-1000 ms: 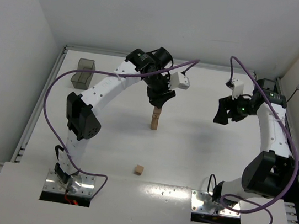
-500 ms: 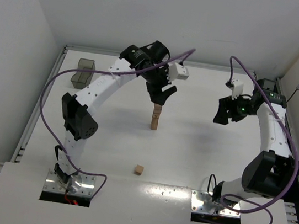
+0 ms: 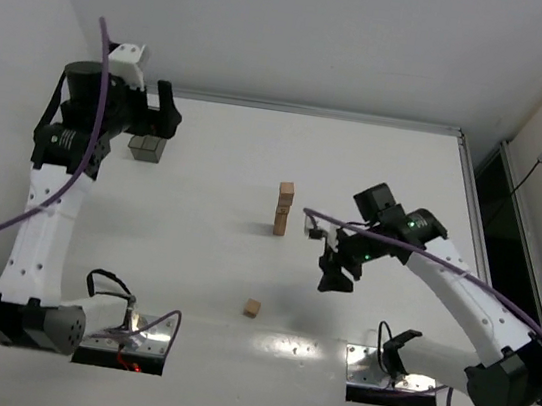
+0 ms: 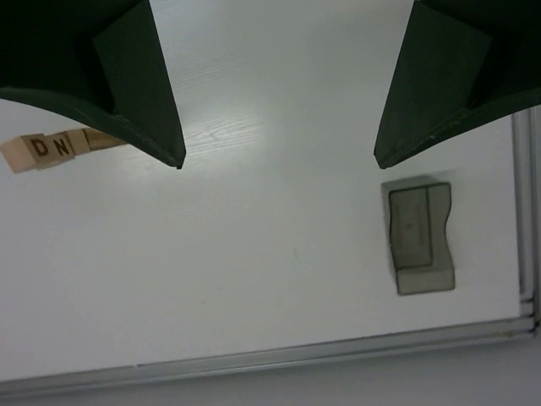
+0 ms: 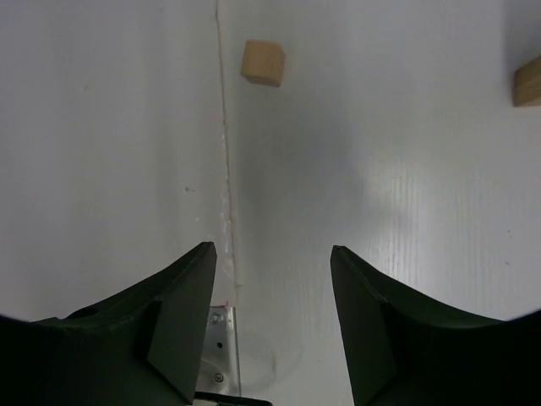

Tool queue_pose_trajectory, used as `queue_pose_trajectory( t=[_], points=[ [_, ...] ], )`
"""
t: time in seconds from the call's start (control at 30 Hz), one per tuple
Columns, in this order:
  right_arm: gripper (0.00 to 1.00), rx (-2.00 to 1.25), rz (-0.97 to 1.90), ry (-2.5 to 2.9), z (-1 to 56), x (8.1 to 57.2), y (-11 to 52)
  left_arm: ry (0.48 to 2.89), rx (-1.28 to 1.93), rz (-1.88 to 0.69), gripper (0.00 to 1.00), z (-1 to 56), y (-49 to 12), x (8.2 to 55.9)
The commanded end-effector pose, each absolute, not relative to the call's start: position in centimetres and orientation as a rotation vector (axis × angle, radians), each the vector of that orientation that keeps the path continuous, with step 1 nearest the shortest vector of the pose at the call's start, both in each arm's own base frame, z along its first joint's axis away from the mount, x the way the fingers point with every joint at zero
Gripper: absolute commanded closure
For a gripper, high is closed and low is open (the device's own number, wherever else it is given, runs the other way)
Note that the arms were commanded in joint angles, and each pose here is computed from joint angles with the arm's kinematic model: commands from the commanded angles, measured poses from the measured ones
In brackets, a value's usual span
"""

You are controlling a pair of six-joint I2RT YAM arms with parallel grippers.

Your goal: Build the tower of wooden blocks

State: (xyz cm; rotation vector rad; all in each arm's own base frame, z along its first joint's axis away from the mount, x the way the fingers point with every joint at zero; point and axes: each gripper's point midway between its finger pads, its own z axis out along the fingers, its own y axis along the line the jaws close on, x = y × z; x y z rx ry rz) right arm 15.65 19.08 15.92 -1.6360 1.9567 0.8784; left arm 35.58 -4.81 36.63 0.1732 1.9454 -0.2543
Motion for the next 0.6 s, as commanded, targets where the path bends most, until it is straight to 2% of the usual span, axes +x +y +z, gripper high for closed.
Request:
queue_pose_trajectory(
  t=[0.0,0.2,0.27,0.5,0.57],
  points=[
    [0.47,-1.757,0.808,1.894,14.1,15.0,20.5,1.865,-0.148,-0.162,0.03,36.3,-0.6,35.9],
    [0.47,-1.890,0.524,1.810,9.6,15.9,26.2,1.927,-0.338,-0.112,0.01,30.8,3.4,33.3],
    [0.48,-1.817,0.473,1.828,9.7,17.4,28.3,1.936,-0.373,-0.083,0.01,29.9,4.4,32.9],
    [0.50,-1.843,0.443,1.907,6.2,14.9,34.1,1.915,-0.425,0.021,0.01,30.0,6.4,31.8],
    [0.53,-1.827,0.429,1.967,5.0,14.5,34.7,1.915,-0.425,0.021,0.01,30.0,6.4,31.8]
  ],
)
